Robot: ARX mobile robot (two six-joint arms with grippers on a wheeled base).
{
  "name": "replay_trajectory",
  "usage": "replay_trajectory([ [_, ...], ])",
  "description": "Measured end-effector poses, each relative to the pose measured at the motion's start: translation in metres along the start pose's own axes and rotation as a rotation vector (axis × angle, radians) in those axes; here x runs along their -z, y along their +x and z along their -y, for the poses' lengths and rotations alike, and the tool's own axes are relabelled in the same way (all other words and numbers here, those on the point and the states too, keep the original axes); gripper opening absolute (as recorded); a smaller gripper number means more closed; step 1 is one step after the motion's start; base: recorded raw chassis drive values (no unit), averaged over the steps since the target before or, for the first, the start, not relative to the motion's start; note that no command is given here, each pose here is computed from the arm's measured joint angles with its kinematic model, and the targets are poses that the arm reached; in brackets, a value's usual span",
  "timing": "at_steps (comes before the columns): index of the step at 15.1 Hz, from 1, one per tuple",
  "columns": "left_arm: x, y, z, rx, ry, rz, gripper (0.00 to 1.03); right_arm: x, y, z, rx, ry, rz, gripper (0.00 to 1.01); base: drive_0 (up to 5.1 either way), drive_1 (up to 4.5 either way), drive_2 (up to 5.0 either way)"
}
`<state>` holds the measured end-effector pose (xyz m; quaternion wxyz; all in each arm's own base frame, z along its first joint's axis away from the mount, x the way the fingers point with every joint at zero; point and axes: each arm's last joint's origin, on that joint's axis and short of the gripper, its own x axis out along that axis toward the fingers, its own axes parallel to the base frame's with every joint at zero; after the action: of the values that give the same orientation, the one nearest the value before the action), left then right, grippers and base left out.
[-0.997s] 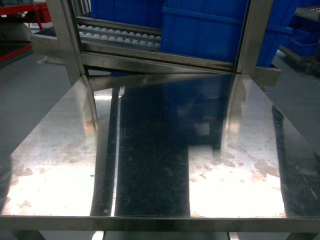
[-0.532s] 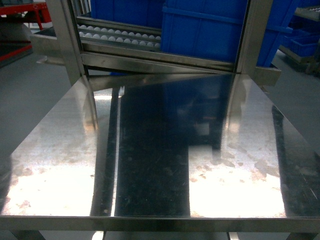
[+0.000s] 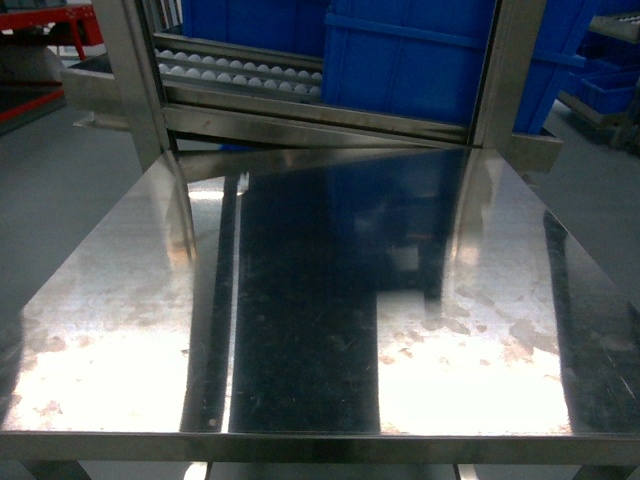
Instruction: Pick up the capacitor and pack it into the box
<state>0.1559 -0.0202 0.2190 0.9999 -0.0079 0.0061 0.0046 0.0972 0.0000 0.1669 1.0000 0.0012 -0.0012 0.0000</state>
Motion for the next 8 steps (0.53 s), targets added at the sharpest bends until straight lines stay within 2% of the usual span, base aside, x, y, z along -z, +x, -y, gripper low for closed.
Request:
replay_trajectory([
  [4,0.02,-0.016,-0.01,0.005,-0.002,0.007,0.45,0.0,0.0,0.0,0.0,0.0,0.0,0.98,0.0,0.0,0.0],
  [5,0.028,-0.021,-0.021,-0.003,0.0,0.001,0.45,0.0,0.0,0.0,0.001,0.0,0.0,0.98,0.0,0.0,0.0],
  [8,0.037,-0.03,-0.021,0.012,0.001,0.004,0.45,0.0,0.0,0.0,0.0,0.0,0.0,0.98,0.0,0.0,0.0],
])
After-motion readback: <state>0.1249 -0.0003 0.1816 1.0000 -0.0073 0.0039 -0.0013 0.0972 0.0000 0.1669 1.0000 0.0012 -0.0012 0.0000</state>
